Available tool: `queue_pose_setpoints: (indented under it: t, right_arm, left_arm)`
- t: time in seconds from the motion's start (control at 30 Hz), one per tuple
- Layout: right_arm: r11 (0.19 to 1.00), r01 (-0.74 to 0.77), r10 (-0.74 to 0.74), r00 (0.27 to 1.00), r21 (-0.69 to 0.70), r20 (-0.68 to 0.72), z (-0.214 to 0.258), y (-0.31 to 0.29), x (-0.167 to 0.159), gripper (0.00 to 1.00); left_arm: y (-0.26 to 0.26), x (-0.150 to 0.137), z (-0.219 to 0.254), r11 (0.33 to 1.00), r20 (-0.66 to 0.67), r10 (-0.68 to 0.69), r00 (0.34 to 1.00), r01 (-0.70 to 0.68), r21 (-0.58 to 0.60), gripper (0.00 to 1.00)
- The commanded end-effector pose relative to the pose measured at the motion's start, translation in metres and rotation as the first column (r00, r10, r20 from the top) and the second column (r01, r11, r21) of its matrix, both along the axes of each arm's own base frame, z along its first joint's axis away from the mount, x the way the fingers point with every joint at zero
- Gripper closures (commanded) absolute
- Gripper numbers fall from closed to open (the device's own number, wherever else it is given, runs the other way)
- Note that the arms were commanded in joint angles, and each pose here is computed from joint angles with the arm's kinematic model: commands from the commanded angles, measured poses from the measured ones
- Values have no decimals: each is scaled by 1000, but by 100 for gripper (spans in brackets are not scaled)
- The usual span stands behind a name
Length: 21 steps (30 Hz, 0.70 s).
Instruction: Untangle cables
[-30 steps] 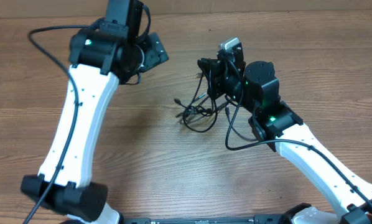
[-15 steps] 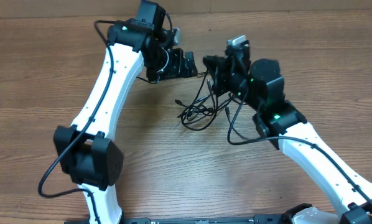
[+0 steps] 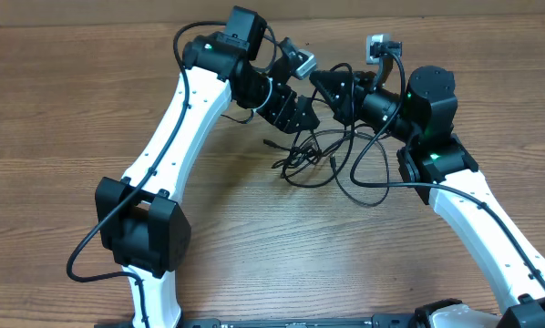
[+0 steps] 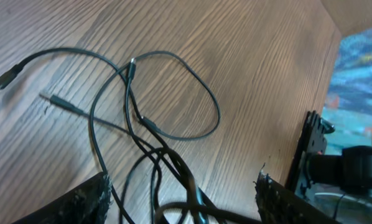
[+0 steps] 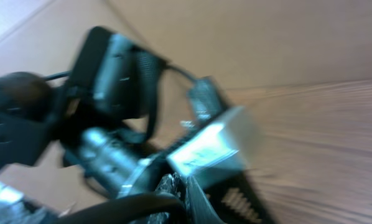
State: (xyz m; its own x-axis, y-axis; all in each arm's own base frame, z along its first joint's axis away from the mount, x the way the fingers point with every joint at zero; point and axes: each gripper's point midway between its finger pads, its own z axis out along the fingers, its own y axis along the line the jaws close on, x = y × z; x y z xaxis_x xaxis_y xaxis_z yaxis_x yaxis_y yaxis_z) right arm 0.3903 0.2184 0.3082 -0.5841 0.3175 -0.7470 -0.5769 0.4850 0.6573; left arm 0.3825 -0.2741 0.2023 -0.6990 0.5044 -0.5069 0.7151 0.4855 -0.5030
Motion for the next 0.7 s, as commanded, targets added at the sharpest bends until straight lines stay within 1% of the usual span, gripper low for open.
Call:
queue_pose_setpoints:
  t: [0.0, 0.03, 0.1, 0.13, 0.2, 0.27, 0.37, 0.5, 0.57, 0.63, 0.67]
  right_arm:
    - [985, -145, 147, 989, 92, -17, 28, 11, -22, 96]
    - [980, -160, 163, 987, 119, -13, 35, 8, -23, 96]
    - [972, -160, 165, 986, 170, -16, 48, -2, -21, 96]
    - [968, -155, 160, 987, 199, -10, 57, -11, -19, 96]
    - [955, -165, 172, 985, 245, -7, 72, -23, -19, 96]
    - [943, -204, 213, 977, 263, -7, 78, -22, -26, 96]
    - [938, -222, 235, 972, 267, -18, 78, -21, -29, 96]
    - [928, -224, 243, 970, 297, -30, 84, -21, -31, 96]
    - [924, -227, 247, 969, 307, -25, 88, -21, -32, 96]
    - [924, -229, 246, 969, 306, -16, 89, -21, -32, 96]
    - [924, -230, 246, 969, 306, -16, 89, -21, -32, 96]
  left_arm:
    - [-3, 4, -2, 999, 58, -37, 998, 38, 0, 28]
    - [-4, 6, -1, 999, 67, -38, 997, 38, -4, 32]
    - [-4, 5, -1, 999, 66, -39, 997, 39, -3, 51]
    - [-4, 4, -3, 999, 61, -40, 997, 40, -2, 55]
    - [-6, 4, -4, 999, 57, -43, 997, 44, -14, 60]
    - [-15, 0, 1, 994, 51, -67, 996, 72, -85, 57]
    - [-27, -4, 5, 982, 55, -101, 993, 108, -157, 55]
    - [-37, -12, 0, 974, 48, -131, 990, 138, -181, 52]
    - [-43, -16, 3, 967, 54, -150, 987, 158, -201, 53]
    - [-49, -17, 4, 963, 71, -160, 985, 172, -209, 60]
    - [-51, -17, 5, 962, 81, -164, 983, 177, -208, 75]
